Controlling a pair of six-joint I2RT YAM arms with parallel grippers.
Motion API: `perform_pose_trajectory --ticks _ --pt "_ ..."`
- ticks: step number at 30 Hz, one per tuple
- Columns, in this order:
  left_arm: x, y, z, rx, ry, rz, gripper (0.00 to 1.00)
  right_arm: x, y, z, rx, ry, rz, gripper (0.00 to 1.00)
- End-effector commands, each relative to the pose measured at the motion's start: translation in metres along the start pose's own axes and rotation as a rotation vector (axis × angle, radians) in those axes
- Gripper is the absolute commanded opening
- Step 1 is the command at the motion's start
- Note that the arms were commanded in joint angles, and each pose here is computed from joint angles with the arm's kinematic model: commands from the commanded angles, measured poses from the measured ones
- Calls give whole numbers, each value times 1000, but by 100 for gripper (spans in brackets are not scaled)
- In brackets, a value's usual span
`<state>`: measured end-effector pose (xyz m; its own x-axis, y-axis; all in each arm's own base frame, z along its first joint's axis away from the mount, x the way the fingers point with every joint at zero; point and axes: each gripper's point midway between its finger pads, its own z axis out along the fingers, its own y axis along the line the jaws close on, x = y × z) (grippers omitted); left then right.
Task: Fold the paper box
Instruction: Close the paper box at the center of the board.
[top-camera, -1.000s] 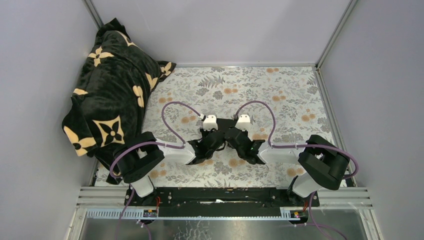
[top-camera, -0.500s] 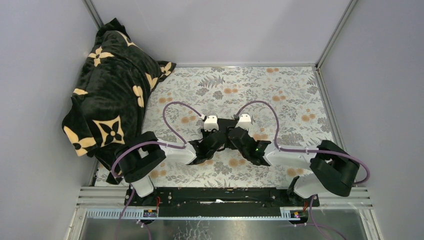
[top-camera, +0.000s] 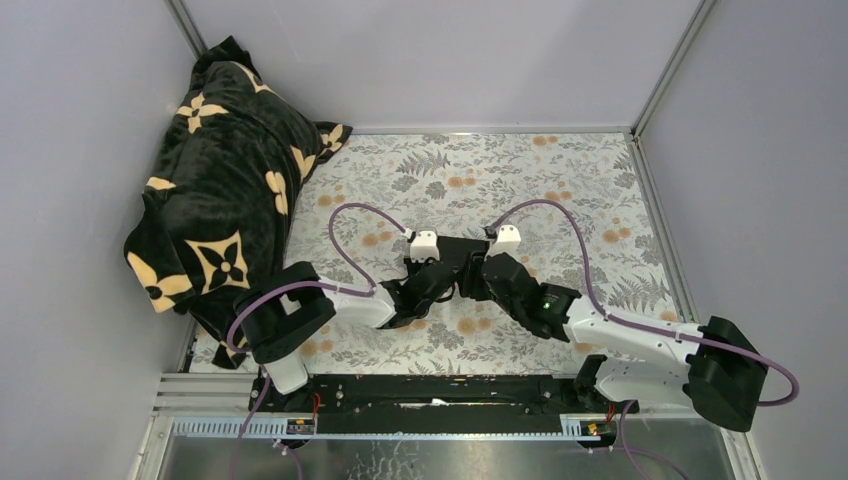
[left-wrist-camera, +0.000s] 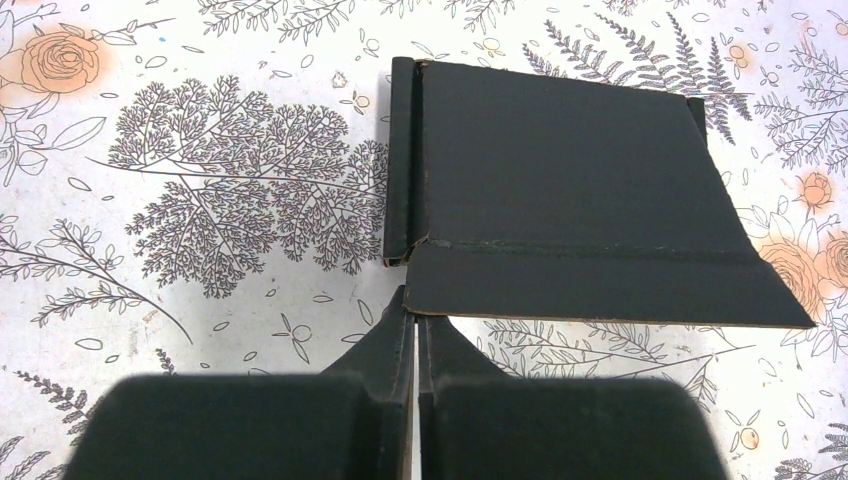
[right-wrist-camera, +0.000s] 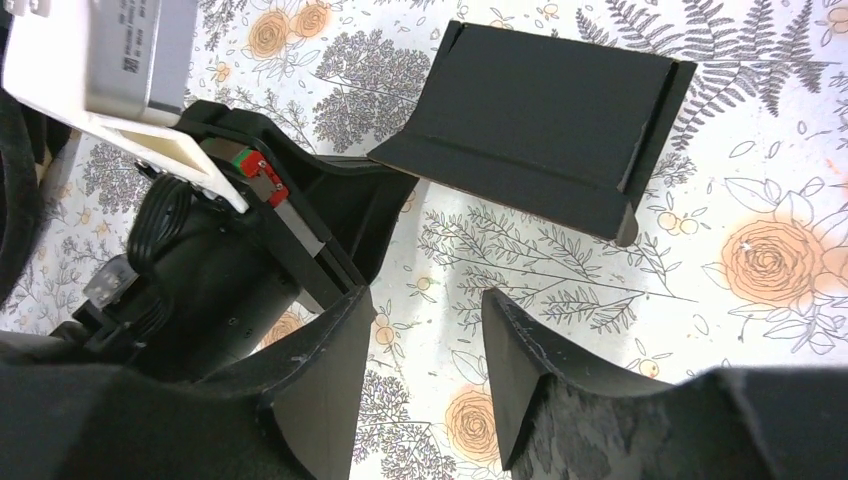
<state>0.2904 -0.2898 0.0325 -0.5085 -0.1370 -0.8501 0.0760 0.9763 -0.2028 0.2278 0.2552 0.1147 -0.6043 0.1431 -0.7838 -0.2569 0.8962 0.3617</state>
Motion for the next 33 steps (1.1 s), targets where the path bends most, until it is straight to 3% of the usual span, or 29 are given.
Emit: perform_pose_trajectory --ticks 1,13,28,33 --pt "1 -6 2 5 -2 -5 0 -24 12 -10 -9 -31 -17 51" --pt "4 -6 5 3 4 6 0 -26 -29 45 107 131 -12 45" --pt "8 -10 6 19 19 22 0 -17 -35 80 112 220 -21 42" --pt "9 -16 4 50 34 20 12 -4 -42 86 124 259 -22 41"
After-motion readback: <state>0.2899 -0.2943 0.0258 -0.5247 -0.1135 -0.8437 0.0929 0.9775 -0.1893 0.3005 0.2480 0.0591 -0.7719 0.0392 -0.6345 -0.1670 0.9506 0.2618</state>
